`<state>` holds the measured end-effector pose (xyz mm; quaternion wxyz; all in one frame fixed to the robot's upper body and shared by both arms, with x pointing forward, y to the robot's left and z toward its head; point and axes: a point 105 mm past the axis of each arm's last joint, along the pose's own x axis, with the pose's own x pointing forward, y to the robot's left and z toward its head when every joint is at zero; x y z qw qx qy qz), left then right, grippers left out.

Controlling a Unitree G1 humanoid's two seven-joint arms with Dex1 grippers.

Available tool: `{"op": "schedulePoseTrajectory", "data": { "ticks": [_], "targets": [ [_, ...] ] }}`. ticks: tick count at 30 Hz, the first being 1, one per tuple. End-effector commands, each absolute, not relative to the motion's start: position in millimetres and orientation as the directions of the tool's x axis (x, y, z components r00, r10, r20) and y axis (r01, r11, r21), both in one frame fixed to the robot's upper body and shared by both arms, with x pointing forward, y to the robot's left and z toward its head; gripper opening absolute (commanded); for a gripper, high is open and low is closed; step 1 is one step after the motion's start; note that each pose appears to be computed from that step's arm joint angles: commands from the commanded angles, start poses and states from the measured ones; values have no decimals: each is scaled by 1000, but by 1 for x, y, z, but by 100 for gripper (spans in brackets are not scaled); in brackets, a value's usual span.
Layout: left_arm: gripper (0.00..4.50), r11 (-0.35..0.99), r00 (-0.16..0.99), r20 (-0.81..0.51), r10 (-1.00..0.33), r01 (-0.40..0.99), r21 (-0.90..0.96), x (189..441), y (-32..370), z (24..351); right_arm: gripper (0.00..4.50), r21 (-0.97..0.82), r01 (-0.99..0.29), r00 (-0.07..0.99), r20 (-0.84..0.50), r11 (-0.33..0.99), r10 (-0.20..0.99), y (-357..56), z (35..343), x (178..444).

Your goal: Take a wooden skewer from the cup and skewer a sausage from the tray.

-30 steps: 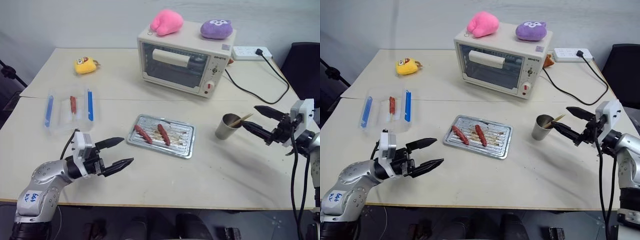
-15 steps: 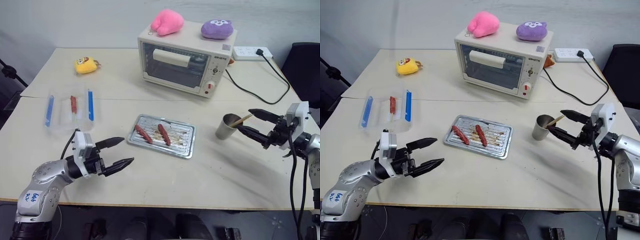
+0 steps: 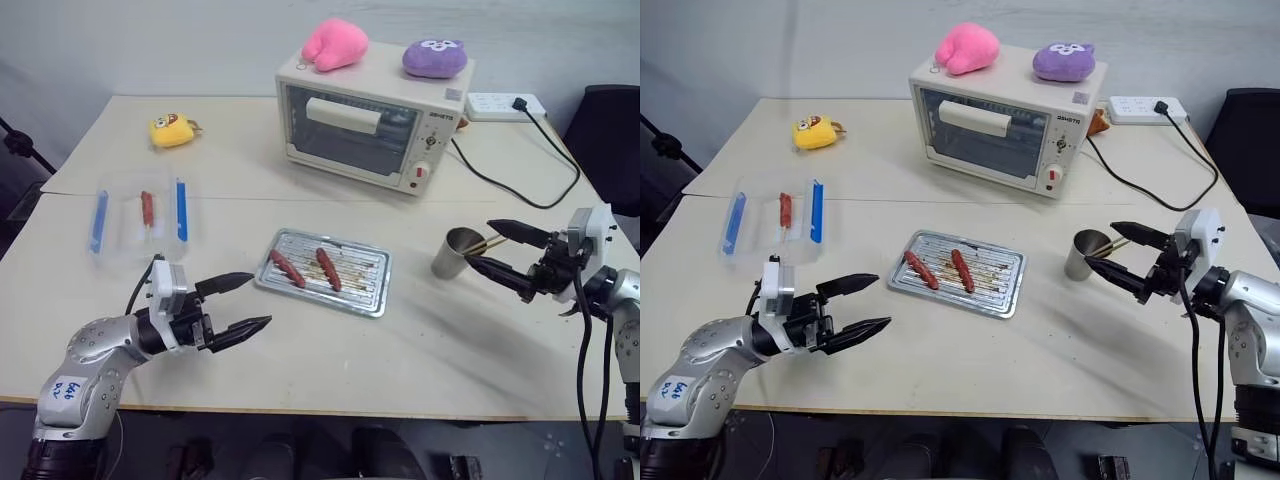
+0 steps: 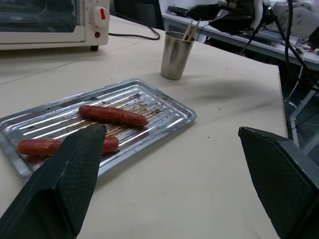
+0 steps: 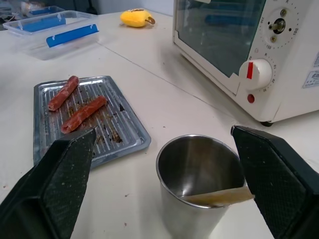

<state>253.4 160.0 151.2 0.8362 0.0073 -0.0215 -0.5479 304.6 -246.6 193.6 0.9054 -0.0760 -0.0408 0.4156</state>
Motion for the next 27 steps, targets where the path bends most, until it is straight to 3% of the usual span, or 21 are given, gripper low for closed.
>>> {"op": "schedulePoseTrajectory", "data": {
  "ticks": [1,15,18,27],
  "targets": [
    [447,316,311,68,-948,945,80,246,145,166,450,-192,-751,637,40,631,770,-244,203,298],
    [447,265,261,61,-963,961,75,243,131,168,450,-178,-785,613,-90,593,785,-241,193,300],
    [450,271,267,61,-962,960,74,244,131,168,398,-186,-779,622,-114,599,774,-245,193,304],
    [450,287,282,70,-957,954,83,247,130,168,163,-199,-776,625,-123,598,771,-252,198,310]
  ]
}}
